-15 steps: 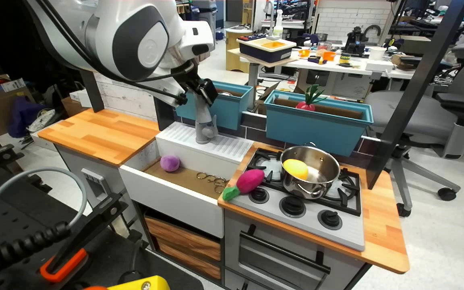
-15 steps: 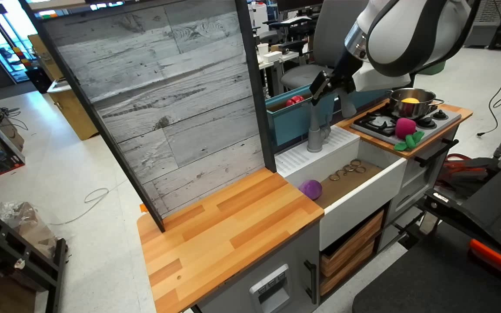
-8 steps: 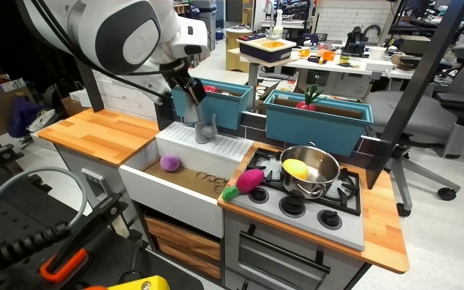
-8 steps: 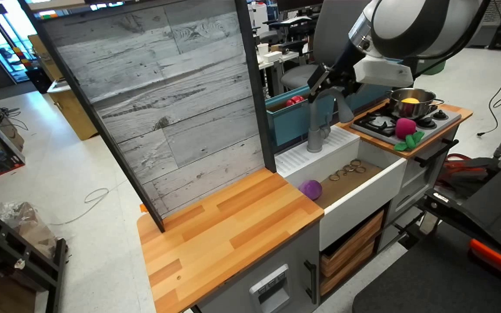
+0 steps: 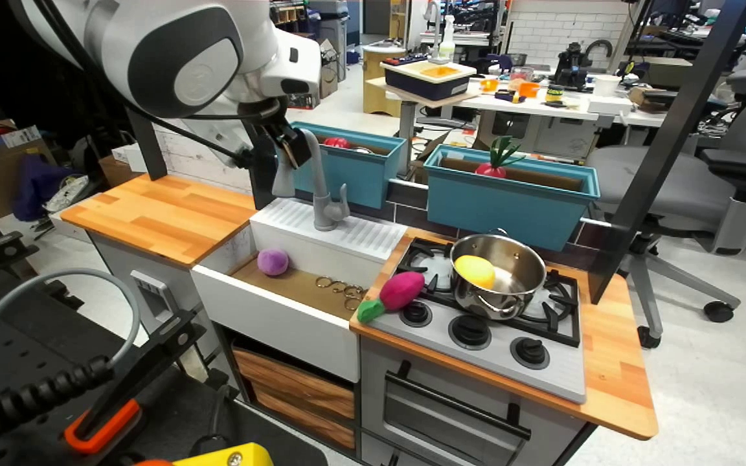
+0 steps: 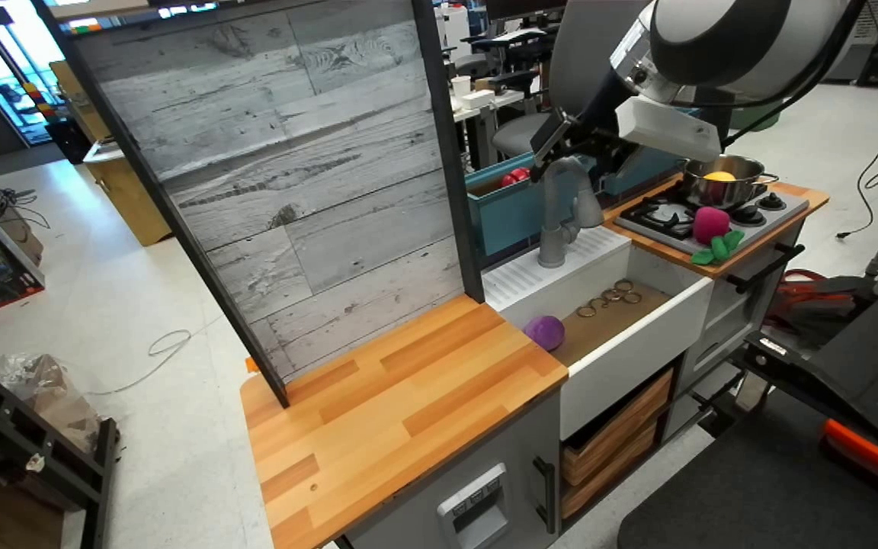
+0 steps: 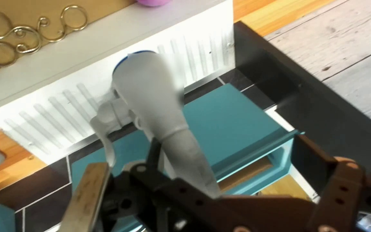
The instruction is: Push the grey faucet head to the left
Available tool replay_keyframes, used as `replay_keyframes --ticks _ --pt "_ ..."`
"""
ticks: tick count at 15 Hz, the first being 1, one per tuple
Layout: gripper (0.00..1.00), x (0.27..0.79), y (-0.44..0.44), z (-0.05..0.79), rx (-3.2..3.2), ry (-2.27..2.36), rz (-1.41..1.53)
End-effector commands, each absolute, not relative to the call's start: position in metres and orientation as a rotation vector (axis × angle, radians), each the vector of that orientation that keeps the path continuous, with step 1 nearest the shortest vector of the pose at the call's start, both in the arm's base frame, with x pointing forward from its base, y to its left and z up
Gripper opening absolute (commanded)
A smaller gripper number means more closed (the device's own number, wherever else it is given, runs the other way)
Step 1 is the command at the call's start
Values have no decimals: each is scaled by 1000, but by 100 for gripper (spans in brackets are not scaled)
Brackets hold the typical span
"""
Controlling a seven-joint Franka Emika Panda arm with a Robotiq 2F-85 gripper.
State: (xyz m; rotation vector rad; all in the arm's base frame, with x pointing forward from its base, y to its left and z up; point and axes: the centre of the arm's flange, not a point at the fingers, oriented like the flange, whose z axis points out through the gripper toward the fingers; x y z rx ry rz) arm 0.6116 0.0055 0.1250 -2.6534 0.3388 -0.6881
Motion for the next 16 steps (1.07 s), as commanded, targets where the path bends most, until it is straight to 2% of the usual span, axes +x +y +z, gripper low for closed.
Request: replay_keyframes --ticks 1,8,12,16 --pt "100 570 67 120 -2646 180 -535" --pt "100 571 74 115 -2692 93 -550" --pt "100 566 57 135 -2783 248 -495" --pt "100 516 54 163 -2860 478 -345"
